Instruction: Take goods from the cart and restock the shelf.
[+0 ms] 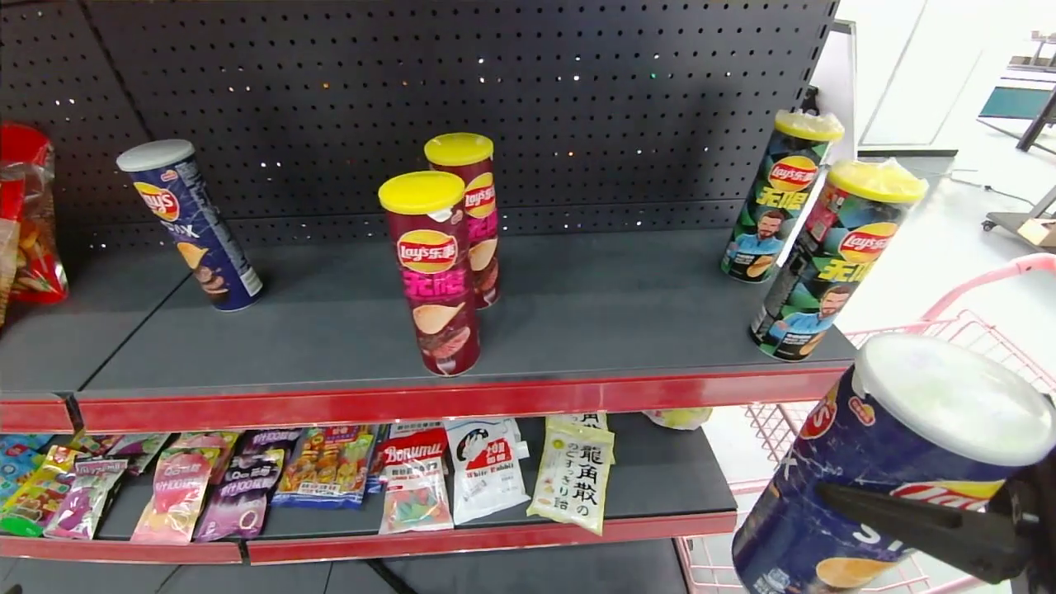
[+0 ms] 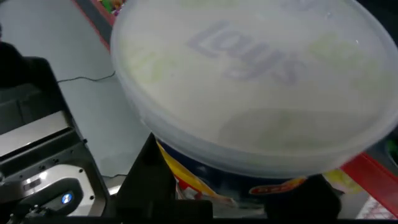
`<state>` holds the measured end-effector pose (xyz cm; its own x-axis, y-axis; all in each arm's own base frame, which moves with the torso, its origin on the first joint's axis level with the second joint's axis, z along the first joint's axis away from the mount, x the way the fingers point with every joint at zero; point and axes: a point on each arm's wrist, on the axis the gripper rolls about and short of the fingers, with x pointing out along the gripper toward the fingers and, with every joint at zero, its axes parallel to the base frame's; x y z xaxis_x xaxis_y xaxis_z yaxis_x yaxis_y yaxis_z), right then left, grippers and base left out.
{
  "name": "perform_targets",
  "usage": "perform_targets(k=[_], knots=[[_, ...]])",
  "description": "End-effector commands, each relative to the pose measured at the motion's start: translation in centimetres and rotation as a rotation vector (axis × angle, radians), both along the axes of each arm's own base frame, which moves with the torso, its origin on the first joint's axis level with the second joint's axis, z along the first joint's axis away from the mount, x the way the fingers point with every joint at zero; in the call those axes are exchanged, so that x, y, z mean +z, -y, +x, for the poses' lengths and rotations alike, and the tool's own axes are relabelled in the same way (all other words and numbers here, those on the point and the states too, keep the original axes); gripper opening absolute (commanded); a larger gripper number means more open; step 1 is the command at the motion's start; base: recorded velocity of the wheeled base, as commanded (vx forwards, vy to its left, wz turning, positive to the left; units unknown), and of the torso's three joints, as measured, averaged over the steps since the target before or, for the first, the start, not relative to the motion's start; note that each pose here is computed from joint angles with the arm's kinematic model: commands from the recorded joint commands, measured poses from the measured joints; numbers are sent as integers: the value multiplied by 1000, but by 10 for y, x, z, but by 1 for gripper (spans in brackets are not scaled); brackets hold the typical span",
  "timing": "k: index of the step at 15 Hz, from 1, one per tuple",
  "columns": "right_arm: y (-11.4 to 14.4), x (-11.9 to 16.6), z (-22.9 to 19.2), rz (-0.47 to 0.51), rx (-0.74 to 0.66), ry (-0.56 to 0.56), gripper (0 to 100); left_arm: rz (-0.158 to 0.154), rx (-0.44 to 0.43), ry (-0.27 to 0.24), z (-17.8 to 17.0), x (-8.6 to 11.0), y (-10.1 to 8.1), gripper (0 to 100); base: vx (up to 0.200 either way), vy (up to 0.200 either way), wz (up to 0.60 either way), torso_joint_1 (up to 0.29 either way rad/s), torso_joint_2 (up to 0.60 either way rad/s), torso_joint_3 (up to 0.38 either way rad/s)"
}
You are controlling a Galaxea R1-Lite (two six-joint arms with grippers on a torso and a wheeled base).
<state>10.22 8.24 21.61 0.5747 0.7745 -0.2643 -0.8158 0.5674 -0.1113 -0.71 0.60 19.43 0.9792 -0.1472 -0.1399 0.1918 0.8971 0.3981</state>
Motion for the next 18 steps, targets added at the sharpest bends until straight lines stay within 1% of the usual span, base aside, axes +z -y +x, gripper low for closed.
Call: perform_targets(k=[1, 6, 10, 17, 18], knots=[[-2, -1, 0, -2, 28, -9, 0, 1, 1, -2, 0, 0, 0, 100, 0, 200, 0, 2, 2, 2], [-7, -1, 1, -9, 52, -12, 0, 1, 1, -2, 0, -1, 0, 100, 0, 200, 0, 4, 4, 0], [-13, -2, -4, -13, 111, -14, 0, 1, 1, -2, 0, -1, 0, 100, 0, 200, 0, 2, 2, 4], [-15, -4, -4, -22, 121, -19, 0, 2, 1, -5, 0, -1, 0, 100, 0, 200, 0, 4, 3, 2], [-17, -4, -6, -21, 139, -18, 0, 3, 0, -8, 1, -1, 0, 100, 0, 200, 0, 2, 7, 2]])
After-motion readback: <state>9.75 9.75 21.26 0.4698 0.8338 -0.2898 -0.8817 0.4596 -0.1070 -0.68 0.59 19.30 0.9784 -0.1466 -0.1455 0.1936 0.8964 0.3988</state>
